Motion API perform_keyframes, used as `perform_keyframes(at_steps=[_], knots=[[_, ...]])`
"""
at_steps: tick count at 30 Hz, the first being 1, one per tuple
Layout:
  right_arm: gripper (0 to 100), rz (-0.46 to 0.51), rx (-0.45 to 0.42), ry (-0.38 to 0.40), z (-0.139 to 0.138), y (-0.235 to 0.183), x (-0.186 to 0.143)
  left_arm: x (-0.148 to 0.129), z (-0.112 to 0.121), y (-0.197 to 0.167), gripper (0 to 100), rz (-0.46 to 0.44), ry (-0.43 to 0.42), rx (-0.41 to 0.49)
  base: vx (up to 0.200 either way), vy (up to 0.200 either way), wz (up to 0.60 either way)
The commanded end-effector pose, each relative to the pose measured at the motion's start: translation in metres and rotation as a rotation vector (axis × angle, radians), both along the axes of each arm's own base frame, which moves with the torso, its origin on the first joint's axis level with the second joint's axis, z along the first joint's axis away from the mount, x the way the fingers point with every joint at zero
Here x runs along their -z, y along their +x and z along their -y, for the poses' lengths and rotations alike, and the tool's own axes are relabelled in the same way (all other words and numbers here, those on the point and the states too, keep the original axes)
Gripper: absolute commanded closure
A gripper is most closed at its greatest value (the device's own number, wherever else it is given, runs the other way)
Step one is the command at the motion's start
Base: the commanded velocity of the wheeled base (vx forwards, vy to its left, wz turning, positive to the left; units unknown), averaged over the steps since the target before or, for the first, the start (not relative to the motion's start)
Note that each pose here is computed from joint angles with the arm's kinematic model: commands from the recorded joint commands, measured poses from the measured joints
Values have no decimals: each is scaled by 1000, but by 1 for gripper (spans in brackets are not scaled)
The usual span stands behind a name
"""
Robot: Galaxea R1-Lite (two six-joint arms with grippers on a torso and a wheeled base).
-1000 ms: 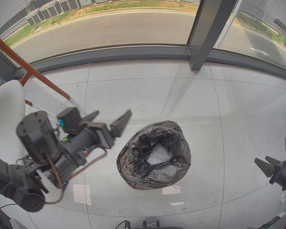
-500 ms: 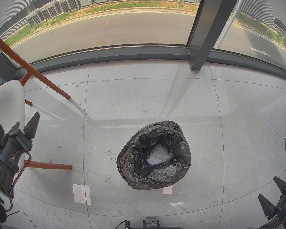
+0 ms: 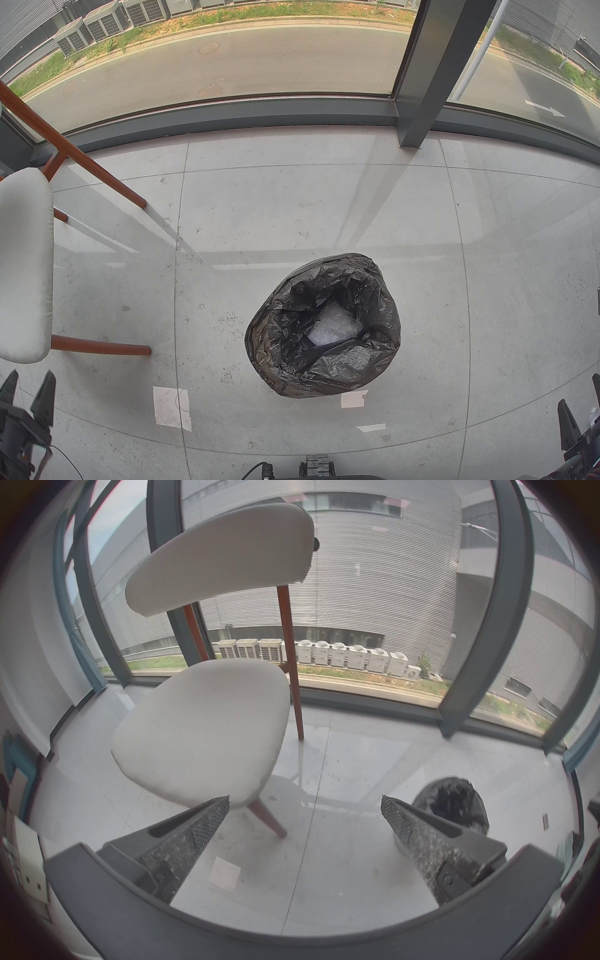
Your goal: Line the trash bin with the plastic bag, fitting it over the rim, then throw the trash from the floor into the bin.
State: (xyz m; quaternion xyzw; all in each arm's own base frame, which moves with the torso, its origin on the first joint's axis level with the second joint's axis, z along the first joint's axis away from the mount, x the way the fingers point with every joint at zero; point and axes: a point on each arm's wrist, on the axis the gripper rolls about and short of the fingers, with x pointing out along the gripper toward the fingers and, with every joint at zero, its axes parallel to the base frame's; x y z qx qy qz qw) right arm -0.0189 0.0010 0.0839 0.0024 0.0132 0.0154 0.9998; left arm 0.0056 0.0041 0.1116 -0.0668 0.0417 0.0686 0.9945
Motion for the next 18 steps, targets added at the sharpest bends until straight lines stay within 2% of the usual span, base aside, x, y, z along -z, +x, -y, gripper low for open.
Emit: perform_keyframes(at_steps=[1, 3, 18], knots=[[0, 5, 43, -12, 1, -3, 9, 34, 4, -27, 0, 80, 129, 133, 0, 0, 0], [0, 7, 38, -13, 1, -3, 8, 36, 5, -28, 0, 60, 166, 201, 0, 0, 0], [0, 3, 43, -10, 1, -3, 9, 36, 5, -28, 0, 64, 147, 174, 0, 0, 0]])
